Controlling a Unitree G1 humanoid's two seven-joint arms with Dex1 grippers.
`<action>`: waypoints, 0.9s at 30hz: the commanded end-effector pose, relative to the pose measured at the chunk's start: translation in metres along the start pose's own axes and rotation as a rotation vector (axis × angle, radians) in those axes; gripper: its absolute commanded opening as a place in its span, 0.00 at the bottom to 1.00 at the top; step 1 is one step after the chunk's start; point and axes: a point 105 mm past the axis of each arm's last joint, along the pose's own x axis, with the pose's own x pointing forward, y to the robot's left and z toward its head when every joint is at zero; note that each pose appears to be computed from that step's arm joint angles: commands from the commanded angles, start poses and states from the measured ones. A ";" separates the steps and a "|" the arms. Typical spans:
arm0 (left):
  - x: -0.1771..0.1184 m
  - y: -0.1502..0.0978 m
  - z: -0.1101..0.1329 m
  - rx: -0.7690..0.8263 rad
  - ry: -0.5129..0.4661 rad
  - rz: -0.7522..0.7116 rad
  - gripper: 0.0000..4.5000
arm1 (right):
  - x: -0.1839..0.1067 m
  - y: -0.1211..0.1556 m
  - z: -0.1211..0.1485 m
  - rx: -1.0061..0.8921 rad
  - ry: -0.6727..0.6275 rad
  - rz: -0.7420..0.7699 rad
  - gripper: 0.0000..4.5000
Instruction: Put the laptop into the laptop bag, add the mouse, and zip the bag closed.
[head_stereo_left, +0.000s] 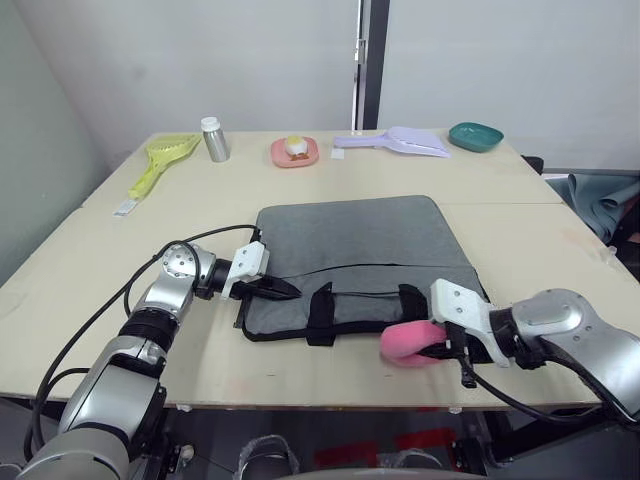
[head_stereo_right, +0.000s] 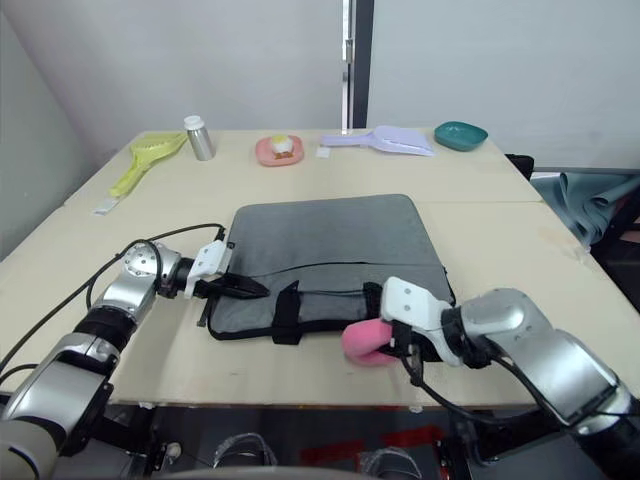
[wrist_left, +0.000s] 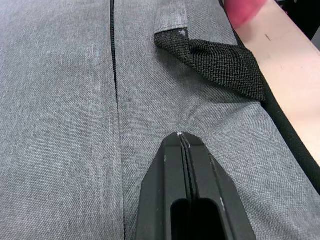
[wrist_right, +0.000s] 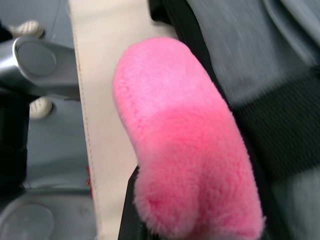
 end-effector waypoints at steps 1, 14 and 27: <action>-0.004 -0.030 -0.050 -0.179 0.175 -0.066 0.00 | -0.019 -0.009 -0.013 0.059 0.022 -0.085 0.06; 0.000 -0.035 -0.056 -0.199 0.174 -0.066 0.00 | -0.082 -0.060 -0.038 0.528 -0.328 -0.342 0.06; 0.000 -0.040 -0.059 -0.191 0.183 -0.070 0.00 | -0.110 -0.094 -0.081 0.781 -0.401 -0.525 0.06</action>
